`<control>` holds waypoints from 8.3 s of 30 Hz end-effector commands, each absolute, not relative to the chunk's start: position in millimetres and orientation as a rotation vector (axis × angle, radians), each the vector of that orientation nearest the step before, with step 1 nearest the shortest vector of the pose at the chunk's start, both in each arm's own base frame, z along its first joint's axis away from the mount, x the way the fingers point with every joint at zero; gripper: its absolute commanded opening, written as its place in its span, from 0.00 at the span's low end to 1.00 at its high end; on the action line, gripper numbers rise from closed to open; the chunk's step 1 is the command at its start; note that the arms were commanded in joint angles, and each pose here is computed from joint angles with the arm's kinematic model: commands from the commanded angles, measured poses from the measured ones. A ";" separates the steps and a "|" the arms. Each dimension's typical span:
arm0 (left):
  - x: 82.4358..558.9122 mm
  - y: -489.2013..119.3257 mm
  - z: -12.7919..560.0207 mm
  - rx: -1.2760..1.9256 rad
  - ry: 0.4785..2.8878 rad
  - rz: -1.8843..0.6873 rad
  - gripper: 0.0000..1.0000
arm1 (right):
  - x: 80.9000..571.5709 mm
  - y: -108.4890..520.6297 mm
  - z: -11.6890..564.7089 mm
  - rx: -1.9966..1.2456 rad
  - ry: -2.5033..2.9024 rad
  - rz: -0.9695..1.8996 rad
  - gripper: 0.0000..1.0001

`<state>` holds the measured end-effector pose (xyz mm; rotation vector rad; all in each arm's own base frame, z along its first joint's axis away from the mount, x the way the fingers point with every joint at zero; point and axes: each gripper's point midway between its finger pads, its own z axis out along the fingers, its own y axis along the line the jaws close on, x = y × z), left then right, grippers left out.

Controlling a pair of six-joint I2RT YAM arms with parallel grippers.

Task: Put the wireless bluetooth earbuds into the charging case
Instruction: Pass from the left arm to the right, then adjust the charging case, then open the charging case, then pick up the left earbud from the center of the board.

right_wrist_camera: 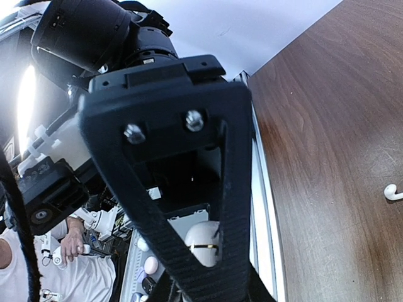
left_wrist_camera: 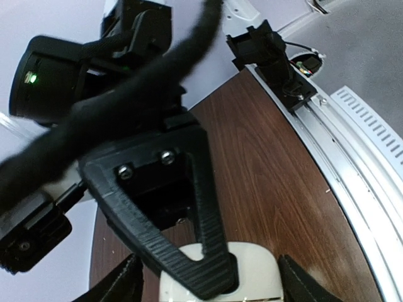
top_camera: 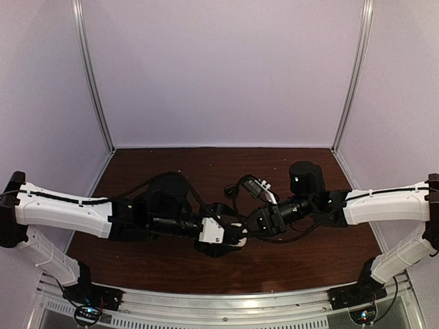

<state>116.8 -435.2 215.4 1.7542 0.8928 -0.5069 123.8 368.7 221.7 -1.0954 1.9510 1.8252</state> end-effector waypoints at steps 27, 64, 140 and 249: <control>206.4 -406.1 312.9 0.897 1.172 -0.420 0.95 | 233.6 344.6 316.7 -0.401 1.512 1.534 0.16; 218.0 -420.8 311.6 0.896 1.177 -0.368 0.38 | 216.5 358.0 293.1 -0.382 1.564 1.488 0.24; 191.5 -403.5 304.4 1.193 1.284 -0.999 0.65 | 166.8 361.6 283.1 -1.169 1.359 1.159 0.00; 246.6 -318.2 -10.4 1.232 2.033 -0.206 0.56 | 198.3 303.8 267.0 -0.902 1.429 1.115 0.00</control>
